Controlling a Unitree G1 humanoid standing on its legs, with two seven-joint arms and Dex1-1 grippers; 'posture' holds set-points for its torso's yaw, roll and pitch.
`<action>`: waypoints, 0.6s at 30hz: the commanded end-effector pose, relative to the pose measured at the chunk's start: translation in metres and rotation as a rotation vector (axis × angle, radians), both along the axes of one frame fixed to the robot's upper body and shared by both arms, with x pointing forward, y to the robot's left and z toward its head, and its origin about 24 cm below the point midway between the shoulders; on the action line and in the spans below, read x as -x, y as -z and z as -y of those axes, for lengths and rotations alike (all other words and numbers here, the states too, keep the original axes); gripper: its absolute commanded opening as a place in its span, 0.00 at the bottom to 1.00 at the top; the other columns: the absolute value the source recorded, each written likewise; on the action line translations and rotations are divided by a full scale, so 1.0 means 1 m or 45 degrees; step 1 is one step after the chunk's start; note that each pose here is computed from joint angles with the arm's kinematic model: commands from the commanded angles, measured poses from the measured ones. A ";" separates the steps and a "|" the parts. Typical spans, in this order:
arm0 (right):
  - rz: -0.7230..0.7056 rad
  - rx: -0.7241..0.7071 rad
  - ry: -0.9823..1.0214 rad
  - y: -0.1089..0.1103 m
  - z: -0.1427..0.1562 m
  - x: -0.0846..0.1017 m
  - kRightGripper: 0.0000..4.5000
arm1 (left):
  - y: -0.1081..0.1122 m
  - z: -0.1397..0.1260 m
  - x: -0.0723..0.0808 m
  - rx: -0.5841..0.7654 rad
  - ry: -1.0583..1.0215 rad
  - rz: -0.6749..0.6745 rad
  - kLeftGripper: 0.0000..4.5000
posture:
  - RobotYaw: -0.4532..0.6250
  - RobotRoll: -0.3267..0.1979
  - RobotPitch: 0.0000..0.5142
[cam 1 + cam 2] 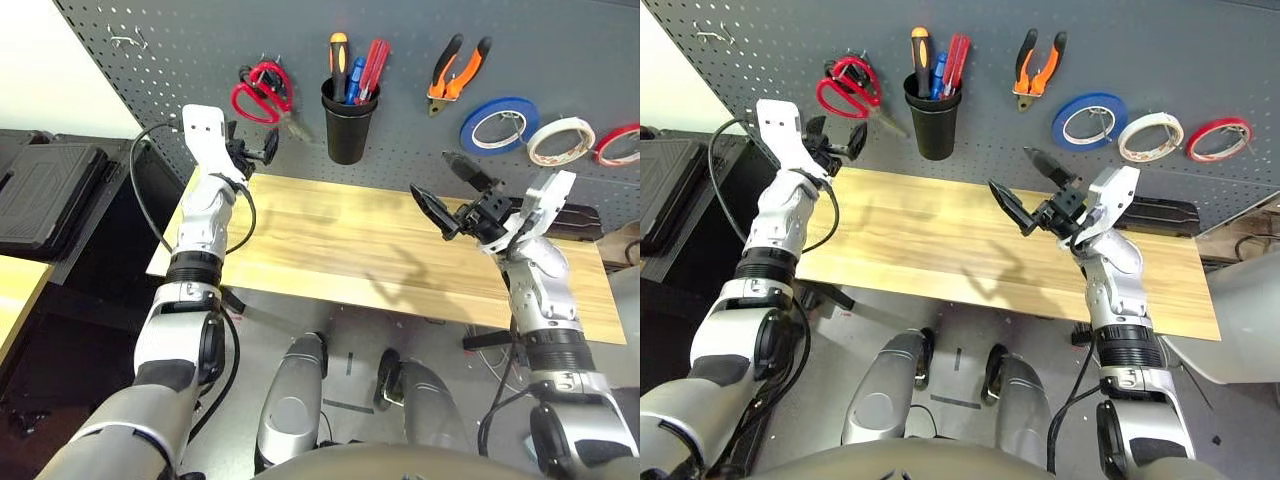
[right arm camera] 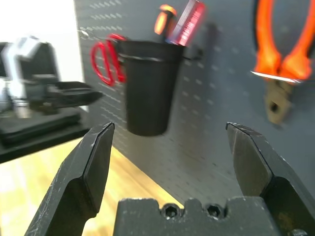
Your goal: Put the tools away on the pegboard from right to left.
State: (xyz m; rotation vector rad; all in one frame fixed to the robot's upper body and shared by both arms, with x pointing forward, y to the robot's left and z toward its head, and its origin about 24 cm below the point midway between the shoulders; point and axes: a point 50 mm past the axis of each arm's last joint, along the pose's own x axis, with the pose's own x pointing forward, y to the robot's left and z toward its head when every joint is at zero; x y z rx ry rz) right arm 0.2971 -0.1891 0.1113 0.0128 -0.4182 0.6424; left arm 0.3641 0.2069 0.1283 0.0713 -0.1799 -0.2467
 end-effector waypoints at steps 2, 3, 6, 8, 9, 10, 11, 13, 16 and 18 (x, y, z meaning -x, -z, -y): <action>-0.113 -0.012 0.209 0.021 0.013 0.003 1.00 | 0.009 -0.010 0.014 -0.025 -0.089 0.060 0.98 | 0.61 0.62 0.30; -0.136 -0.022 0.271 0.024 0.016 0.003 1.00 | 0.014 -0.013 0.018 -0.023 -0.116 0.054 0.98 | 0.60 0.62 0.30; -0.189 -0.034 0.428 0.033 0.025 0.003 1.00 | 0.028 -0.023 0.029 -0.019 -0.201 0.034 0.98 | 0.58 0.62 0.31; -0.213 -0.038 0.524 0.038 0.031 0.003 1.00 | 0.033 -0.028 0.035 -0.018 -0.247 0.028 0.98 | 0.57 0.62 0.31; -0.219 -0.043 0.567 0.040 0.034 0.003 1.00 | 0.036 -0.030 0.037 -0.018 -0.269 0.024 0.98 | 0.57 0.62 0.31; -0.225 -0.048 0.609 0.042 0.037 0.003 1.00 | 0.038 -0.032 0.038 -0.019 -0.284 0.023 0.98 | 0.57 0.62 0.31; -0.229 -0.051 0.647 0.043 0.040 0.003 1.00 | 0.039 -0.033 0.039 -0.019 -0.294 0.025 0.98 | 0.56 0.62 0.31; -0.238 -0.067 0.746 0.046 0.046 0.002 1.00 | 0.042 -0.036 0.041 -0.018 -0.319 0.024 0.98 | 0.55 0.62 0.31; -0.240 -0.089 0.860 0.048 0.056 0.001 1.00 | 0.046 -0.038 0.043 -0.012 -0.338 0.025 0.98 | 0.53 0.62 0.31; -0.236 -0.093 0.912 0.049 0.060 0.001 1.00 | 0.047 -0.040 0.045 -0.014 -0.338 0.027 0.98 | 0.53 0.62 0.31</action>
